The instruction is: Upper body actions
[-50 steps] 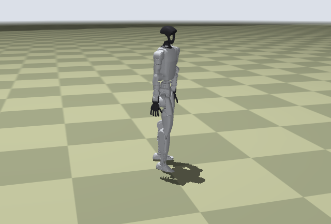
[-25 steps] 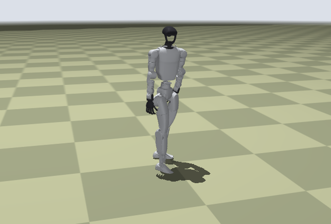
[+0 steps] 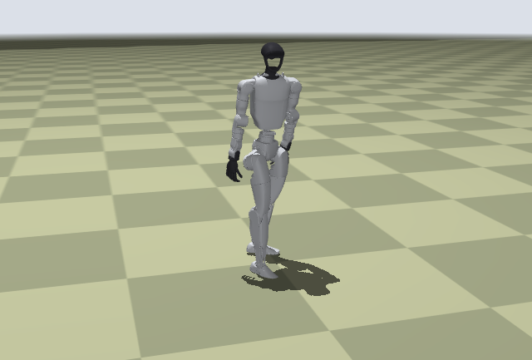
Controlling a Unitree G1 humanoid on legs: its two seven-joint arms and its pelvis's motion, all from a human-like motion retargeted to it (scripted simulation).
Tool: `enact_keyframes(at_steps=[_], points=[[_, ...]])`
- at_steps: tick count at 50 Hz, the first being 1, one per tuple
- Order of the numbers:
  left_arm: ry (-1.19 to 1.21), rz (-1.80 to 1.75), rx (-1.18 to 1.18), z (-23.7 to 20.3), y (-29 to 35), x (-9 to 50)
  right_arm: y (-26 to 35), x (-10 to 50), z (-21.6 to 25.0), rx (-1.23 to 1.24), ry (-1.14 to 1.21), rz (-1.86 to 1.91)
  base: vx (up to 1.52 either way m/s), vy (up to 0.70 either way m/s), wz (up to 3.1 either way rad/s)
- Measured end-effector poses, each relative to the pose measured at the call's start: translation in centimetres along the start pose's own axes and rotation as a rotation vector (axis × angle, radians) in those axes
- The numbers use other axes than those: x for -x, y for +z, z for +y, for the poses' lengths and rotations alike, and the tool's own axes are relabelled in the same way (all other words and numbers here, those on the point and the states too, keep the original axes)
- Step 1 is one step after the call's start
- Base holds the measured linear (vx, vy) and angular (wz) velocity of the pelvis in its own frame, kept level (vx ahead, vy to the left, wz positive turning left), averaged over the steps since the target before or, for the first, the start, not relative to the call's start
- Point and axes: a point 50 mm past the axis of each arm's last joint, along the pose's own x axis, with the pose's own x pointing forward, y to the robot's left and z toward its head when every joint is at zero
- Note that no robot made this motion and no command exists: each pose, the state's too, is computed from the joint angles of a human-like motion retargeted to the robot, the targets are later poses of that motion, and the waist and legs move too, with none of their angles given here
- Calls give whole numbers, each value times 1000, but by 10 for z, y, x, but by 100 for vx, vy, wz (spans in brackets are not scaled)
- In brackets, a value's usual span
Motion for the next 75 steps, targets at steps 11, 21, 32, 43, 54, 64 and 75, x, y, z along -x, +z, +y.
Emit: enact_keyframes(at_steps=[11,21,32,43,54,64,75], points=[[14,-8,-24,-1,6,1,-20,0,-1,-61,3,45,9,22,119],[47,-22,27,9,13,3,-26,0,1,-55,23,56,0,22,117],[74,-27,65,6,18,4,-25,0,0,-33,8,45,-7,20,82],[74,-60,67,4,27,5,-20,-1,5,-12,19,28,-2,2,14],[68,-43,46,8,18,4,-16,-1,8,13,30,27,2,-15,-52],[65,-16,31,18,7,3,3,0,5,104,34,7,0,-28,-143],[100,31,18,35,-6,5,54,6,4,350,36,-111,-15,-35,-185]])
